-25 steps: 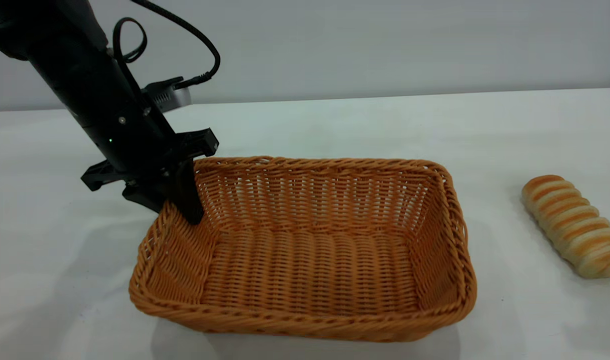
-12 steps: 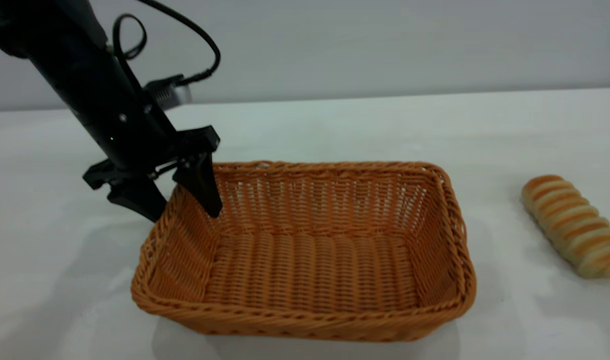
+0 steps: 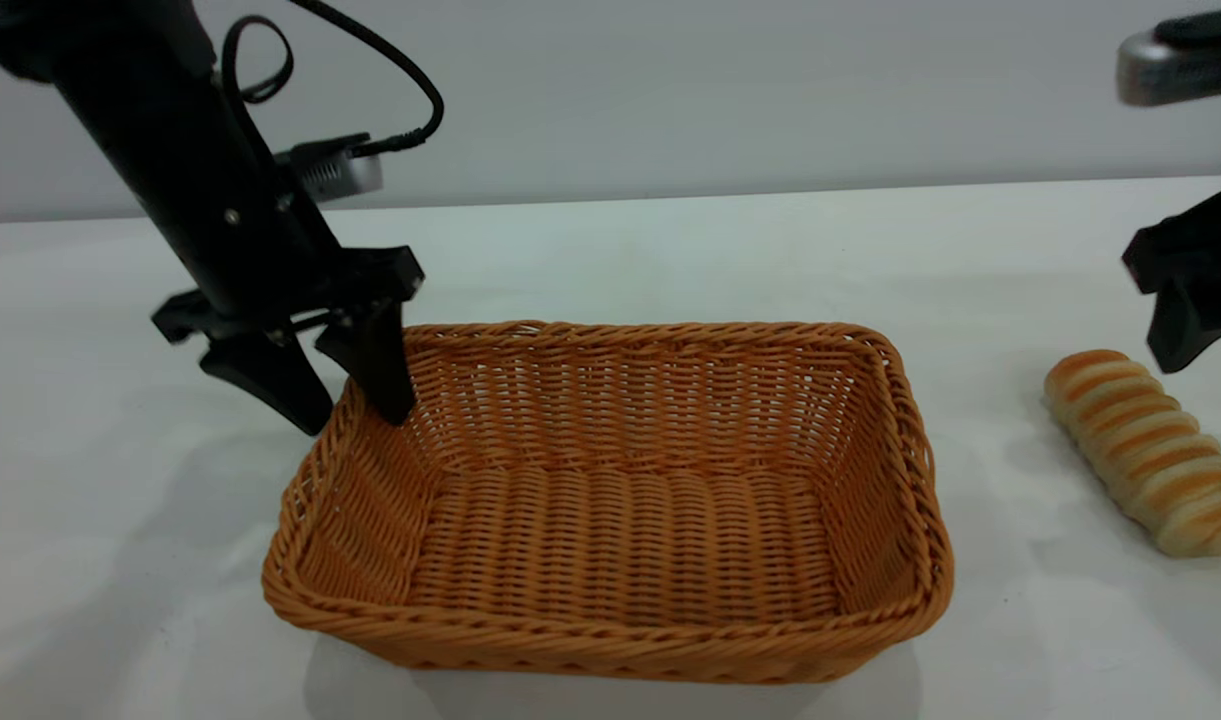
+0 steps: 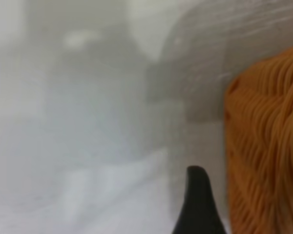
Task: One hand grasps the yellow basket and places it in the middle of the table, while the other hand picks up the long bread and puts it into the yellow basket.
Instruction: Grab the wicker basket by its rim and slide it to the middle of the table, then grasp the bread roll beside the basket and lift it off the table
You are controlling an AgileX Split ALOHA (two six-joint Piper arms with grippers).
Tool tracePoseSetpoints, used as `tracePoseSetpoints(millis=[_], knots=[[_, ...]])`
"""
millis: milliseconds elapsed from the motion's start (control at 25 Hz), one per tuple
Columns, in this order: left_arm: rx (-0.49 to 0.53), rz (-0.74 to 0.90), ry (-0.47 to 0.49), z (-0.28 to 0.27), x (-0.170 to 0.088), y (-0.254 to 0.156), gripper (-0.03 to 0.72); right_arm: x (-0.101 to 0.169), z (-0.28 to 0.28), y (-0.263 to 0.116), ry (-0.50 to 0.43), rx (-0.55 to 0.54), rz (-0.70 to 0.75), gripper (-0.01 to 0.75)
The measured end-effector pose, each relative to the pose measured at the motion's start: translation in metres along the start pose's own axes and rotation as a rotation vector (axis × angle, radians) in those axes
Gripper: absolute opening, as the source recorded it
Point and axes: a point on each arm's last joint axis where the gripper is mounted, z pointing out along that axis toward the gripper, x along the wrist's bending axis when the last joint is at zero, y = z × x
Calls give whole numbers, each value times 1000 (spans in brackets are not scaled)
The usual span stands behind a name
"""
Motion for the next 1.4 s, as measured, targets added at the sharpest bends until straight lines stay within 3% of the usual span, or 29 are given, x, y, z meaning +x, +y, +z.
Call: tracePoseSetpoints(millis=[160, 600, 1200, 1280, 1400], knots=[[5, 64, 27, -18, -2, 3, 584, 1, 21, 8, -7, 54, 2, 585], [-251, 134, 19, -125, -30, 6, 584, 3, 68, 21, -28, 174, -26, 585], [-407, 191, -4, -217, -52, -23, 584, -10, 112, 14, -54, 252, -40, 582], [-422, 195, -7, -224, -54, -26, 584, -12, 113, 13, -55, 253, -24, 555], [-440, 200, -11, -232, -56, -30, 584, -14, 112, 14, -57, 252, -7, 433]])
